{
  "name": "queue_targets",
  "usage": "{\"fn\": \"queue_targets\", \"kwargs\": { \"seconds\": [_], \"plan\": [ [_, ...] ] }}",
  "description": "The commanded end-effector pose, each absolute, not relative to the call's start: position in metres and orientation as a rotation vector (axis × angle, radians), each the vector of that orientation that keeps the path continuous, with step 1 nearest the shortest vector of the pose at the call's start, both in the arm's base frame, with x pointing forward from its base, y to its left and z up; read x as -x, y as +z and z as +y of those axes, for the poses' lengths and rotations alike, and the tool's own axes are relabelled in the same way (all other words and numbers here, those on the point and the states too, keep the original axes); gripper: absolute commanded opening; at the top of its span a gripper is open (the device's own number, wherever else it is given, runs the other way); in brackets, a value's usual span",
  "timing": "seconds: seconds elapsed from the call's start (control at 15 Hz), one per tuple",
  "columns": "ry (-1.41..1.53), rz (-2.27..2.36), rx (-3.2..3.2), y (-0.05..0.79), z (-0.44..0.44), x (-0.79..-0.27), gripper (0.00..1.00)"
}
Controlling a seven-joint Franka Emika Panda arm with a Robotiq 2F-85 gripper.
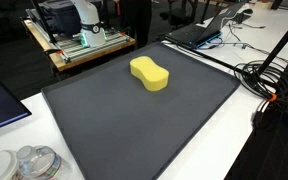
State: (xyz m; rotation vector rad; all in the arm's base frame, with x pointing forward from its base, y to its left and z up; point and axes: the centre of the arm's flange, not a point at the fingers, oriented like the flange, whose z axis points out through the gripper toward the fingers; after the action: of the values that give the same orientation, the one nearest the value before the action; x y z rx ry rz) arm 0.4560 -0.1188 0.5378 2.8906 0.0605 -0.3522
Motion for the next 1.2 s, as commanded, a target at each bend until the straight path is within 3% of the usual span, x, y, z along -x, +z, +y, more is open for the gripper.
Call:
{"fn": "queue_targets", "kwargs": {
  "seconds": [0.0,0.73,1.13],
  "plan": [
    [-0.352,0.060,-2.891,0.538,-0.119,-0.456,1.00],
    [-0.431,0.225,-2.992,0.494,-0.082,-0.485,1.00],
    [-0.444,0.371,-3.103,0.451,-0.109,-0.511,1.00]
  ]
}}
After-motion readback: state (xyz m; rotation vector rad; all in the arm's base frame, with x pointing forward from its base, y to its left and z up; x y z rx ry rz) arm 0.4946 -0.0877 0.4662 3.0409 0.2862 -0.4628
